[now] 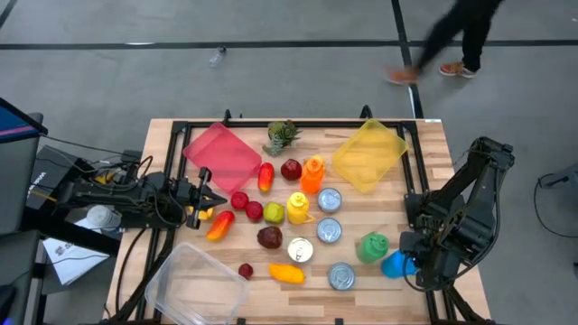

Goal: Pick & Place Food Item
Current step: Put the blue tumbler into the yellow bin

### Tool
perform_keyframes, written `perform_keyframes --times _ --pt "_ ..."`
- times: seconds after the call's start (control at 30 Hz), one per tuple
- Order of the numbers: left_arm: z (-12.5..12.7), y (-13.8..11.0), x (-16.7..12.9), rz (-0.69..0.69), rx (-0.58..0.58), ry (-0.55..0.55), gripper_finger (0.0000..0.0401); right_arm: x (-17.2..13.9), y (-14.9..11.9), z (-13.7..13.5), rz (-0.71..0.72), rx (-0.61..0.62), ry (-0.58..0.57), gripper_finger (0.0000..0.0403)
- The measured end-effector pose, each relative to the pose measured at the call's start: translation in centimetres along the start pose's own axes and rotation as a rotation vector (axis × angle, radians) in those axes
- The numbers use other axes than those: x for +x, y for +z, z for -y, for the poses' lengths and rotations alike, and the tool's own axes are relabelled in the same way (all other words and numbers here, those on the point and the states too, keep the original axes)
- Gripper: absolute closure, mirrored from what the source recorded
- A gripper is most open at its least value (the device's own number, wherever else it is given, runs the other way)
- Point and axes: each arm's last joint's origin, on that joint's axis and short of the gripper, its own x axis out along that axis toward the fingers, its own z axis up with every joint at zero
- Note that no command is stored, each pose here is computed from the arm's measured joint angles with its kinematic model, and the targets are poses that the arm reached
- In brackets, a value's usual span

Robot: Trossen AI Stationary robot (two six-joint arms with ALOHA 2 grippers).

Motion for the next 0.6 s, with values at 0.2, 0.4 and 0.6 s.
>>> perform_keyframes --times 0.2,0.4,0.6 --pt "0.0 0.0 0.0 0.000 0.000 -0.001 0.0401 -0.3 -0.1 0.3 0.000 0.033 0.010 0.0359" --pt "0.0 0.0 0.0 -0.001 0.000 -0.001 0.0401 -1.6 -0.4 1.6 0.011 0.151 0.055 0.0362" --pt "-0.1 0.0 0.0 -0.004 0.000 0.027 0.0401 -2.8 -1.1 3.7 0.002 0.279 0.027 0.0362"
